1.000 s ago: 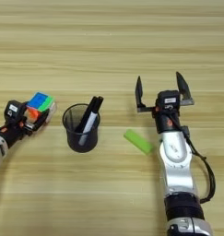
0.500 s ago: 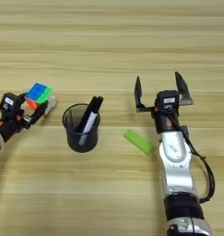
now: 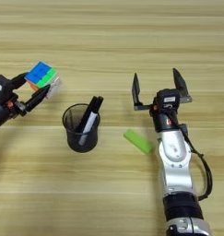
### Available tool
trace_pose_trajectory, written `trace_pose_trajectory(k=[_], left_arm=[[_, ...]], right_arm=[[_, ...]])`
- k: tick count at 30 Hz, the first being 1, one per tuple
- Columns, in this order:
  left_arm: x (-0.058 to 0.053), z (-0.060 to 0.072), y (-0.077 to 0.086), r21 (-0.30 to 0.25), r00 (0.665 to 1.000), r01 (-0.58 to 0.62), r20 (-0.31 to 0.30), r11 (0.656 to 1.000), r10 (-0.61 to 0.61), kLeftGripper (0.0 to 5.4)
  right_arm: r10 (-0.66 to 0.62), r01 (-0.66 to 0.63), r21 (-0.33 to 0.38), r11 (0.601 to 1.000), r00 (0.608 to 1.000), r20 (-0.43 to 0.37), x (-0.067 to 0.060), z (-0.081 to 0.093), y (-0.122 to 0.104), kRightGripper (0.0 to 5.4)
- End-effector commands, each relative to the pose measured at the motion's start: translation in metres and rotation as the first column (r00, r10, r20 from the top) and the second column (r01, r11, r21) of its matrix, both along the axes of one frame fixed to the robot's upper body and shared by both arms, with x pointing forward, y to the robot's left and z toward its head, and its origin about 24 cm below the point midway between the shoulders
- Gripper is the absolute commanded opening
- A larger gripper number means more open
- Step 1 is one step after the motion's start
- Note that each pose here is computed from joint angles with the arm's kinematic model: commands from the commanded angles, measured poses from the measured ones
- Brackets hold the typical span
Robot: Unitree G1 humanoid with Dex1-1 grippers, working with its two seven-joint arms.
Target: Move the objects on the table
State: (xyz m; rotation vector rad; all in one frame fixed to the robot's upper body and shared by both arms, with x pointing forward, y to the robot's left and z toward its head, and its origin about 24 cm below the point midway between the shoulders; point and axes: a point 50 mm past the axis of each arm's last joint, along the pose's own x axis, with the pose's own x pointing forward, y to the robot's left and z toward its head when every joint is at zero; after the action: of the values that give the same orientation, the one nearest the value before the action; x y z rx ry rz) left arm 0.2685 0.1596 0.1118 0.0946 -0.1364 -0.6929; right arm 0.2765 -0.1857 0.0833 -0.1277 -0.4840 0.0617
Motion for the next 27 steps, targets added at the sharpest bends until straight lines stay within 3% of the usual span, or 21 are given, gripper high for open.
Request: trace_pose_trajectory(k=[1,8,13,18,21,23,27], left_arm=[[-0.010,0.013,-0.004,0.015,0.992,0.117,0.038,0.993,-0.117,3.26],[-0.020,0.018,-0.011,0.036,0.972,0.229,0.054,0.973,-0.230,3.26],[-0.023,0.020,-0.015,0.046,0.960,0.276,0.045,0.960,-0.278,3.26],[-0.029,0.024,-0.018,0.051,0.938,0.340,0.051,0.939,-0.343,3.26],[-0.034,0.025,-0.021,0.068,0.917,0.392,0.054,0.917,-0.396,3.26],[-0.038,0.026,-0.023,0.084,0.902,0.424,0.058,0.902,-0.429,3.26],[-0.042,0.028,-0.026,0.104,0.878,0.467,0.064,0.878,-0.474,3.26]], right_arm=[[0.092,-0.095,0.050,0.994,0.994,0.060,-0.006,0.016,0.001,5.40],[0.308,-0.307,-0.026,0.951,0.943,0.123,-0.014,0.047,0.007,5.40],[0.499,-0.490,-0.104,0.866,0.859,0.111,-0.021,0.071,0.012,5.40],[0.679,-0.670,-0.157,0.726,0.734,0.010,-0.029,0.082,0.015,5.40],[0.770,-0.768,-0.184,0.614,0.633,-0.074,-0.034,0.086,0.018,5.40],[0.813,-0.819,-0.194,0.540,0.567,-0.132,-0.037,0.087,0.021,5.40],[0.852,-0.882,-0.195,0.430,0.467,-0.237,-0.040,0.083,0.024,5.40]])
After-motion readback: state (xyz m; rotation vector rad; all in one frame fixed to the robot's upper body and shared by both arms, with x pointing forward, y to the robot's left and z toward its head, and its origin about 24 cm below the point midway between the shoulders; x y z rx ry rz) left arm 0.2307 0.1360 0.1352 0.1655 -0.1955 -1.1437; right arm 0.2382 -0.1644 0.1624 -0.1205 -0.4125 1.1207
